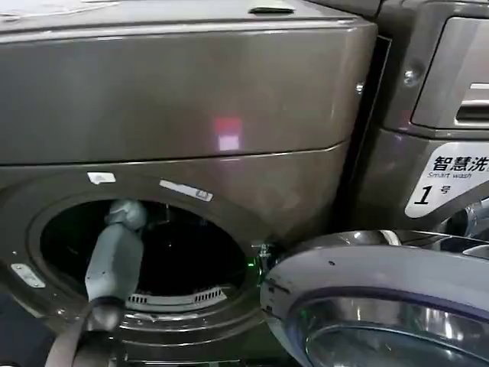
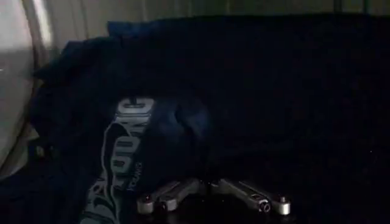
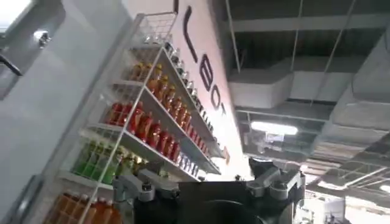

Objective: Grasp the clothes from the dryer.

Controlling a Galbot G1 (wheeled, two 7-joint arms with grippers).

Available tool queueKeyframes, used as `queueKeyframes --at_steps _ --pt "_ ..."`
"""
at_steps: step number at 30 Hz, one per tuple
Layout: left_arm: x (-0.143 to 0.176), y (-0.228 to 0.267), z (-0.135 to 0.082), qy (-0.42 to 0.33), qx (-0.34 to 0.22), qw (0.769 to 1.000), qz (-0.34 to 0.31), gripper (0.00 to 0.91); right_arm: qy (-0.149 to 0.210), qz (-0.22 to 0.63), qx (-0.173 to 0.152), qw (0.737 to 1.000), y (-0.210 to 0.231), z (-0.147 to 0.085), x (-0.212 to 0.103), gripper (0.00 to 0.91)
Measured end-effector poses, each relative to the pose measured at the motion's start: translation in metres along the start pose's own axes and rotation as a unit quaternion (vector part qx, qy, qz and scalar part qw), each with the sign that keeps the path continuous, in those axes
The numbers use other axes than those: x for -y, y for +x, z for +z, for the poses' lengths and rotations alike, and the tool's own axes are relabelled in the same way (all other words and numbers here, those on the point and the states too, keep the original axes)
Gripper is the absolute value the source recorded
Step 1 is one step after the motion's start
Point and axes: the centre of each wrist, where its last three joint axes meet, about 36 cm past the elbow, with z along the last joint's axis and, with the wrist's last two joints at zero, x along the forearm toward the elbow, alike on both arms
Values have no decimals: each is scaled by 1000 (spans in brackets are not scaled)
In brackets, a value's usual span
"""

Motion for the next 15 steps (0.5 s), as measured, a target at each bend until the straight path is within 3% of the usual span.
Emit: queueKeyframes --at_steps 7,15 --pt "10 -5 -20 50 82 988 -124 0 -10 -3 3 1000 4 -1 -5 907" --pt "13 6 -44 139 156 941 -268 0 -22 -7 8 1000 8 0 -10 907"
